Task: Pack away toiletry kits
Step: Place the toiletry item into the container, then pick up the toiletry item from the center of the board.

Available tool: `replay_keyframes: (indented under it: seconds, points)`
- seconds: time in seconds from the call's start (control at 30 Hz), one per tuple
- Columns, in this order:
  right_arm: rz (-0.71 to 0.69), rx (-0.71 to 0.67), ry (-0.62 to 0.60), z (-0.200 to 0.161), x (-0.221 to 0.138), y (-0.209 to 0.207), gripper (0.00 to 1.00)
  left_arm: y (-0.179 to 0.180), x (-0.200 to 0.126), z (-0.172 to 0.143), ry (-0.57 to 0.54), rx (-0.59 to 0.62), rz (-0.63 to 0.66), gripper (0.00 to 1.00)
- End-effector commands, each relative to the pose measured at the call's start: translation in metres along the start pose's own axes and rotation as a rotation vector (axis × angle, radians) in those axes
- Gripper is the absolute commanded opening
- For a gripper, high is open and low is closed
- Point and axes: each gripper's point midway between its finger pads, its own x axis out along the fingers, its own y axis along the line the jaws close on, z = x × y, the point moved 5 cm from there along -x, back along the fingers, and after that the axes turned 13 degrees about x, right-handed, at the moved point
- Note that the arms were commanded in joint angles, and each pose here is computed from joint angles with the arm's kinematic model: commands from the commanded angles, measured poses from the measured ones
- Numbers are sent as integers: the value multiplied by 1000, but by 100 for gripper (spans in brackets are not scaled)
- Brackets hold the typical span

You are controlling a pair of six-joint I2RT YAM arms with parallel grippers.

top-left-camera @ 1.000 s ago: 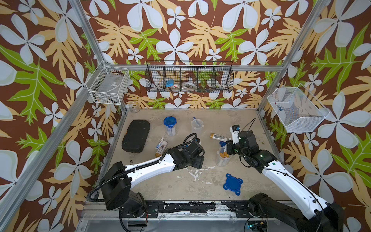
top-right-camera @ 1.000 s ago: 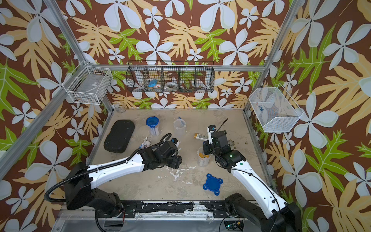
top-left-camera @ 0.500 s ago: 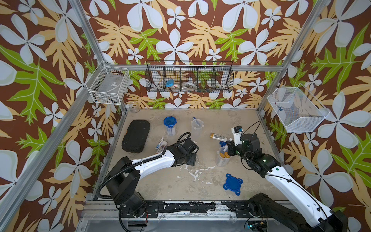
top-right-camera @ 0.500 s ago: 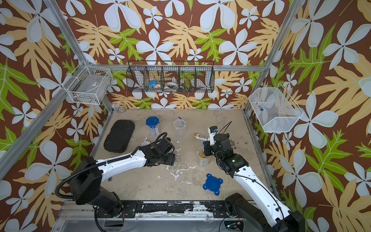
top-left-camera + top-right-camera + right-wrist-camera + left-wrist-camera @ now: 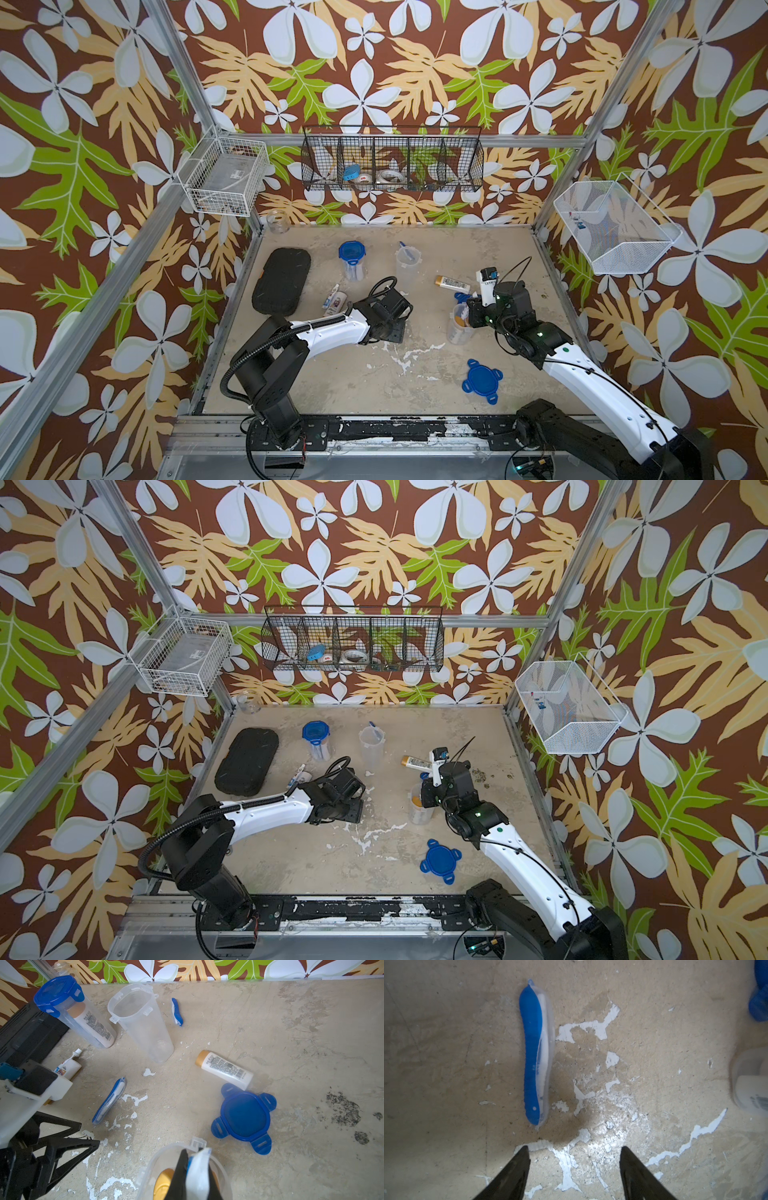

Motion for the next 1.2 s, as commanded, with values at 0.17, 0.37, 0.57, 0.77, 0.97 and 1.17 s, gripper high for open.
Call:
replay_keyframes:
  seconds: [0.17,0.37,0.57,0.77,0.97,1.17]
  points:
    - [10,-5,-20,0,0,0,12,8,8,22,-39,-15,16,65]
    - [25,-14,-28,6,-7,5,37,8,33,21,14,17,54,61]
    - [28,-15,-56,19,-25,10,51,15,43,18,39,44,120,56]
    - [52,9,-55,24,-42,14,54,14,52,22,53,54,124,48]
    - [51,24,-45,27,-58,16,58,14,55,14,72,56,110,29]
    - [89,51,-9,22,-73,20,64,14,43,16,55,59,102,15]
